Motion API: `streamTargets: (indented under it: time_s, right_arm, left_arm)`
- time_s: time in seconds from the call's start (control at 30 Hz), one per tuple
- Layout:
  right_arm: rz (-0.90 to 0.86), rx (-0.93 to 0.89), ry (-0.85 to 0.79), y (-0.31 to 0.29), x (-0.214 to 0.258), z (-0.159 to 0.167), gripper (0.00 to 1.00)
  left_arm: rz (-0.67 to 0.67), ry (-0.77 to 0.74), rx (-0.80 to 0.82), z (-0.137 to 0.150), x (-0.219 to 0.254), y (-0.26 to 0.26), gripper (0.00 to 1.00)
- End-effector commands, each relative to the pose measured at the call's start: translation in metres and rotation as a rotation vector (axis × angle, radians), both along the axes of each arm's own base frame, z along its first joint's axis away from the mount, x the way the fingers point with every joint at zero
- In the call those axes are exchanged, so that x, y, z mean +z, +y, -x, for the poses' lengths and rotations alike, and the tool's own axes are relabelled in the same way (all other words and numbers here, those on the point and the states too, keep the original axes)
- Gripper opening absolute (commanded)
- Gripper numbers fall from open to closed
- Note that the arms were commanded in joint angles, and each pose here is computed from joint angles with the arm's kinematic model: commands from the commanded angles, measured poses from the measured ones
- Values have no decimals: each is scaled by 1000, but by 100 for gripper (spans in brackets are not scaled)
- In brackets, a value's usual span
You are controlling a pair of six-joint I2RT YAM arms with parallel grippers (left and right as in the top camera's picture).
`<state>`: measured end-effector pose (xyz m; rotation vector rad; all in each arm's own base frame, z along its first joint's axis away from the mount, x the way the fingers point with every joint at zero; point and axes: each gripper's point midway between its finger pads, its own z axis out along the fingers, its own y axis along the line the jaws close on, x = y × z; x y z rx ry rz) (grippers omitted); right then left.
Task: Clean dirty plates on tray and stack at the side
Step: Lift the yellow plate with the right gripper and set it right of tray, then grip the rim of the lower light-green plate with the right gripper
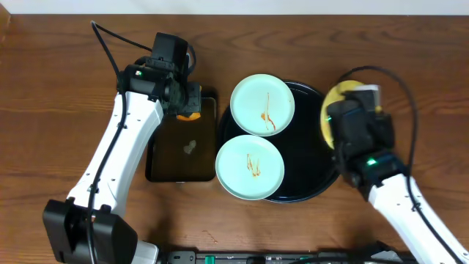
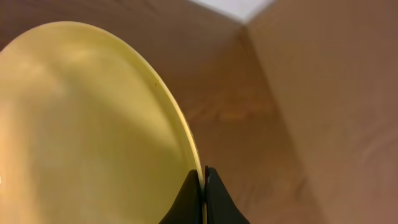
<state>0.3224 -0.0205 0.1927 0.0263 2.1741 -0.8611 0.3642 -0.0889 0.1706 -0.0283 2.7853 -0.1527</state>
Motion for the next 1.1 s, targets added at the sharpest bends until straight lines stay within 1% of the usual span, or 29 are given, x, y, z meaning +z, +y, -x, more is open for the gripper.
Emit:
streamTargets:
  time_s: [0.0, 0.07, 0.13, 0.23, 0.4, 0.53, 0.57, 0.6, 0.63, 0.67, 0.7, 0.73, 0.8, 0.83, 0.87, 0.93, 0.97, 1.07]
  right_arm:
    - [-270, -197, -66, -41, -20, 0, 1]
    - [-350, -273, -68, -63, -30, 3, 1]
    - [-483, -419, -105, -98, -44, 12, 1]
    - [-587, -542, -134, -126, -58, 22, 1]
    - [-678, -711, -92, -166, -96, 42, 1]
    - [-699, -780, -52, -180, -118, 52, 1]
    - [-719, -773, -58, -180, -119, 49, 3]
    - [-758, -733, -61, -175, -119, 42, 19]
    - [-774, -699, -57, -172, -118, 38, 32]
    - [-826, -622, -51, -161, -116, 27, 46]
    - [-884, -550, -46, -148, -113, 19, 50]
    - [-972, -406, -26, -123, -105, 6, 54]
    - [-1111, -161, 26, -72, -89, -5, 58]
    - [-1197, -26, 77, -37, -80, -4, 59]
    - [-1245, 56, 126, -12, -76, 0, 59]
    - [-1317, 127, 220, 22, -75, 12, 59]
    - [-1335, 147, 305, 44, -80, 24, 61]
    - [-1288, 230, 508, 91, -99, 53, 61]
  left_arm:
    - [3, -4, 14, 3, 4, 3, 7]
    - [3, -2, 14, 4, 4, 3, 8]
    - [3, -2, 14, 4, 4, 3, 7]
    - [3, -2, 14, 4, 4, 3, 8]
    - [3, -2, 14, 4, 4, 3, 7]
    - [3, -2, 14, 4, 4, 3, 7]
    - [3, -2, 14, 4, 4, 3, 7]
    - [3, -2, 14, 4, 4, 3, 7]
    - [3, -2, 14, 4, 4, 3, 7]
    - [3, -2, 14, 4, 4, 3, 7]
    - [3, -2, 14, 4, 4, 3, 7]
    - [2, -1, 14, 4, 4, 3, 7]
    - [3, -2, 14, 4, 4, 3, 7]
    - [2, -1, 14, 4, 3, 3, 7]
    - [2, -1, 14, 4, 3, 3, 8]
    - [2, -1, 14, 4, 3, 3, 7]
    - [2, -1, 14, 4, 3, 3, 8]
    - [2, -1, 14, 4, 3, 3, 8]
